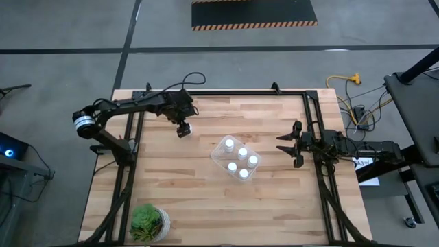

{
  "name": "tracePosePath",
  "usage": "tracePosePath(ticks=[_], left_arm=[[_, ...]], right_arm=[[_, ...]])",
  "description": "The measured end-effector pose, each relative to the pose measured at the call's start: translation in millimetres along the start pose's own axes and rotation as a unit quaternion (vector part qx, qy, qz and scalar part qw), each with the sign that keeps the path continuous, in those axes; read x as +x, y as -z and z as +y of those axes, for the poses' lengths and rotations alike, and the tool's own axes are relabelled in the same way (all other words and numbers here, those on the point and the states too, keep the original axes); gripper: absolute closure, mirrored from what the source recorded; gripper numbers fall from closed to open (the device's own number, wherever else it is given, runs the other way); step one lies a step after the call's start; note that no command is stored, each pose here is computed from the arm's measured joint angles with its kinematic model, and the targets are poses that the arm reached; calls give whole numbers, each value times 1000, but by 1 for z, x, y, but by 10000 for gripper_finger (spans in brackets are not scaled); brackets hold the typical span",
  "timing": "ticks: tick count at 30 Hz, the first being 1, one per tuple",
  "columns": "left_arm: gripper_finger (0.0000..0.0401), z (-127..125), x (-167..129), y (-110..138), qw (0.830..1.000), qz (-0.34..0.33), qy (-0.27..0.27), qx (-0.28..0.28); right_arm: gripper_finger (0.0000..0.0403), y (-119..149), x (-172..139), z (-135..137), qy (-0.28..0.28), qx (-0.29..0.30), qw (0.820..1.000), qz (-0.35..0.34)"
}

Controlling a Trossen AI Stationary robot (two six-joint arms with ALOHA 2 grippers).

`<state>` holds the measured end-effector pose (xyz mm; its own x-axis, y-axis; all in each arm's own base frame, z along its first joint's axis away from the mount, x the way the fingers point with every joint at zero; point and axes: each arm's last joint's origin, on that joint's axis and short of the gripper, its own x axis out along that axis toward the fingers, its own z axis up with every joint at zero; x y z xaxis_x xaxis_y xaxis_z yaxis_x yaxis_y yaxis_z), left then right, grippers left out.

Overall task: Pick and place pill bottles into a basket
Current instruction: Put the white pill bottle into the transparent bin

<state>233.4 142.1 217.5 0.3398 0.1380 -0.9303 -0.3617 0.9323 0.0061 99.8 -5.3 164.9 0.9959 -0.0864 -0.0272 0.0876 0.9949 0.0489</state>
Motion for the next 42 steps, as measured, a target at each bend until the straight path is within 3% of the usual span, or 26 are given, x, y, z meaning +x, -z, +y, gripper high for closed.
tracePosePath(ticks=[11, 29, 42], left_arm=[[153, -1, 14, 13, 1000, 13, 5, -19], [154, 0, 13, 7, 999, -15, 1, -32], [258, 0, 13, 7, 999, -13, 1, -32]], right_arm=[[236, 0, 0, 0, 0, 0, 1000, 0], [236, 0, 0, 0, 0, 0, 1000, 0], [236, 0, 0, 0, 0, 0, 1000, 0]])
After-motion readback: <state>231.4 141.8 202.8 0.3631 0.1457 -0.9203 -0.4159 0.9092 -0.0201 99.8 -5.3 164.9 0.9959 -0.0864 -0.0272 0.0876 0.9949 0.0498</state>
